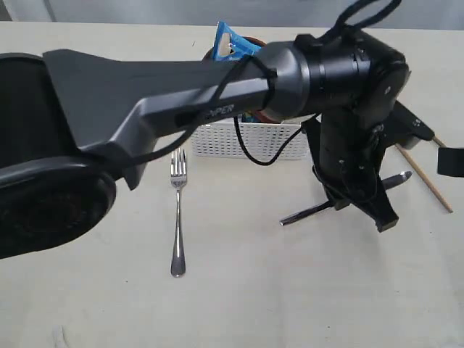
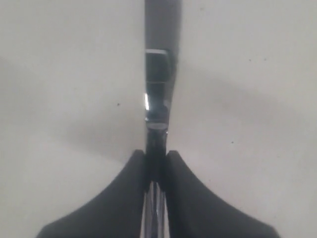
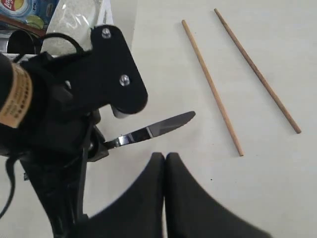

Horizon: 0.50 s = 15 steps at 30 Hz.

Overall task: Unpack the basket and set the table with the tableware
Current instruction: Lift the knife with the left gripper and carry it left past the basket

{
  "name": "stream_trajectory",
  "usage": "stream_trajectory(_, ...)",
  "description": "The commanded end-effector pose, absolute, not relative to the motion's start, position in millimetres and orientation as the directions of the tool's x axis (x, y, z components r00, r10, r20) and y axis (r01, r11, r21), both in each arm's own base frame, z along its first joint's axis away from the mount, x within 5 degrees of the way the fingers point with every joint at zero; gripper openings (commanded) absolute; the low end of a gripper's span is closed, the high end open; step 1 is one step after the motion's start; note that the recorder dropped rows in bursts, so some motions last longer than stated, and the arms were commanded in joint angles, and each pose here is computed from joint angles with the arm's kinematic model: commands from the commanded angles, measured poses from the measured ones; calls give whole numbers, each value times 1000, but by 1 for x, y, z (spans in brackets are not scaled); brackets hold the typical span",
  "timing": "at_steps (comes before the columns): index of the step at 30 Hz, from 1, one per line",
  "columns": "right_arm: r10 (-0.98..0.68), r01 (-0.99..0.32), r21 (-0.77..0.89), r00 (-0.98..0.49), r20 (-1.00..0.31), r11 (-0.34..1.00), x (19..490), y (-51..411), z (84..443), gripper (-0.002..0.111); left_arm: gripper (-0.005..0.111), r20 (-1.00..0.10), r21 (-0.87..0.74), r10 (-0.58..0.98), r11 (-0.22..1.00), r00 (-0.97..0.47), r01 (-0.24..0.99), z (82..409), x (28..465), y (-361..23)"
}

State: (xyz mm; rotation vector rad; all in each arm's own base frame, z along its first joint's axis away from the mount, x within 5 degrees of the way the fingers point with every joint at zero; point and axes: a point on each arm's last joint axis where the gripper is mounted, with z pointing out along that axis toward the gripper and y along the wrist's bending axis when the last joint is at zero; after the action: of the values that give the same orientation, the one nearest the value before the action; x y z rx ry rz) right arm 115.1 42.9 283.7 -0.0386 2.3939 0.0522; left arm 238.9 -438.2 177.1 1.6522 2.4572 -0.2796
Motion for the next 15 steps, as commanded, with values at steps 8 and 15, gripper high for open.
stream_trajectory(8, -30, -55, 14, -728, -685, 998, 115, 42, 283, 0, 0, -265, -81, 873, 403, -410, 911, 234, 227, -422)
stream_trajectory(15, -33, -54, 10, -730, -683, 998, 115, 42, 283, 0, 0, -304, -34, 841, 461, -448, 887, 264, 236, -399)
